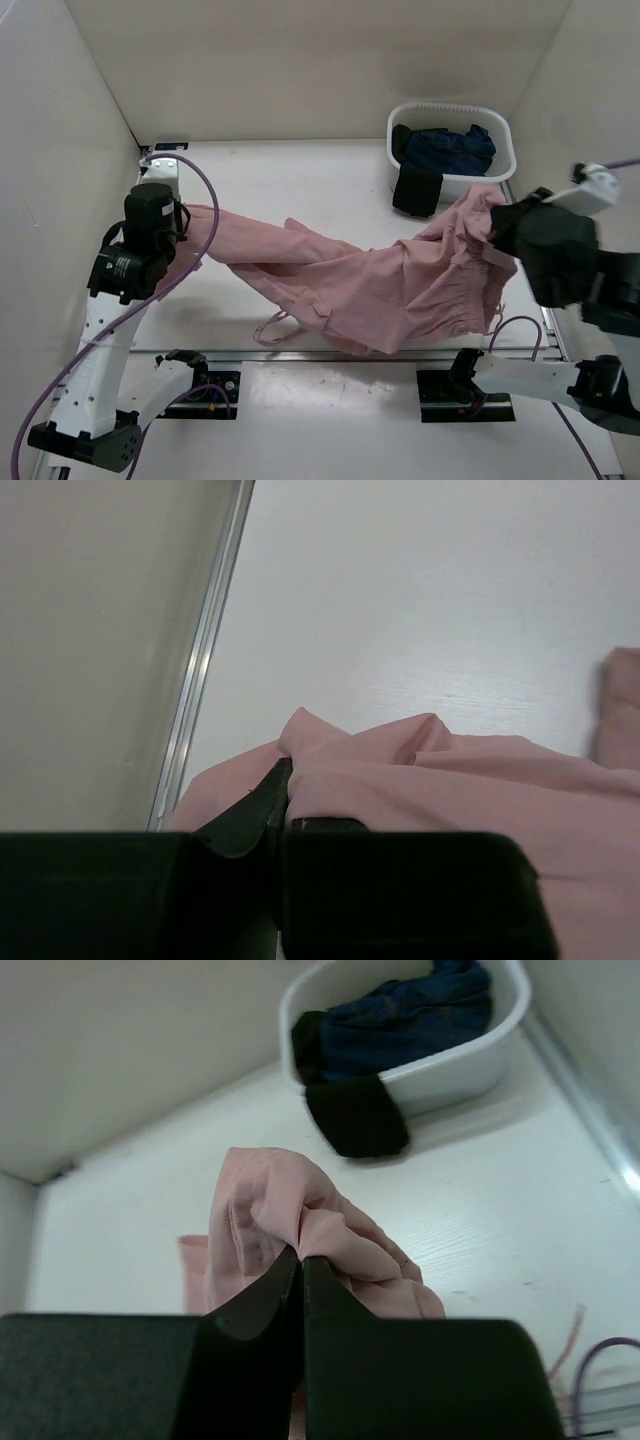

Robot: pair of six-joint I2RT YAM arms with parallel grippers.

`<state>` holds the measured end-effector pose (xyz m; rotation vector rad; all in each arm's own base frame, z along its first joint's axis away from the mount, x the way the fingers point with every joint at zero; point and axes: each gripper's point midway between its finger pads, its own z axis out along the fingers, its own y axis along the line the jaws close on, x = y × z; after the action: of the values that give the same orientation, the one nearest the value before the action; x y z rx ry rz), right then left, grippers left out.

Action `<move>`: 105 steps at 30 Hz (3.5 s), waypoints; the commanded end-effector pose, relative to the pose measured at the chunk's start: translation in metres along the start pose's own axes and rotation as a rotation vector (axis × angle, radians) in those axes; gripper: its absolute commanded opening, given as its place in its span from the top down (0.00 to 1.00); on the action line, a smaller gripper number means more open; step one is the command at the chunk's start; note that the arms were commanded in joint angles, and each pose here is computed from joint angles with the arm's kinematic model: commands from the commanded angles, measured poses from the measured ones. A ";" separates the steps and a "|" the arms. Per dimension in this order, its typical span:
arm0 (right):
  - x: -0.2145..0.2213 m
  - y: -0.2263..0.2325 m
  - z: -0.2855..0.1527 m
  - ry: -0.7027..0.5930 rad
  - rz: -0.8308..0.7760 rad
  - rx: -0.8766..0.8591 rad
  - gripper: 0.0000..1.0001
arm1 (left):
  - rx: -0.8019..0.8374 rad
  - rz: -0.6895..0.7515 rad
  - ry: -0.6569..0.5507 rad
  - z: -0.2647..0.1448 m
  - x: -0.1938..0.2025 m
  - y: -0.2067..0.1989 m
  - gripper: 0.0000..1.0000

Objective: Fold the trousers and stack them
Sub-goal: Flatten the trousers out

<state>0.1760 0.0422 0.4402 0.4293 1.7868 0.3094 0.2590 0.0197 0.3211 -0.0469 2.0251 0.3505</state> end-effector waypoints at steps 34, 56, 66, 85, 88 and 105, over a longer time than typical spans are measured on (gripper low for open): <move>0.199 -0.123 0.148 0.673 0.080 0.289 0.01 | 0.058 -0.079 0.768 0.096 0.189 -0.001 0.00; 0.359 -0.159 0.137 0.817 0.494 0.363 0.74 | 0.030 -0.061 0.867 0.113 0.292 -0.015 0.86; 0.162 -0.171 0.102 0.506 0.107 0.511 1.00 | -0.051 -0.391 0.569 0.101 0.110 0.091 0.86; 0.174 -0.170 0.114 0.744 0.070 0.435 1.00 | 0.131 -0.438 1.034 0.204 0.174 0.061 0.10; 0.172 -0.168 0.113 0.743 0.070 0.435 1.00 | 0.098 -0.418 1.054 0.191 0.195 0.059 0.00; 0.158 -0.133 0.145 0.705 0.159 0.222 1.00 | -0.060 -0.393 1.152 0.189 0.315 0.068 0.00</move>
<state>0.2337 -0.0229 0.1855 0.7661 2.6019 0.2344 0.2359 0.1655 0.0111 -0.8346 3.1160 0.1540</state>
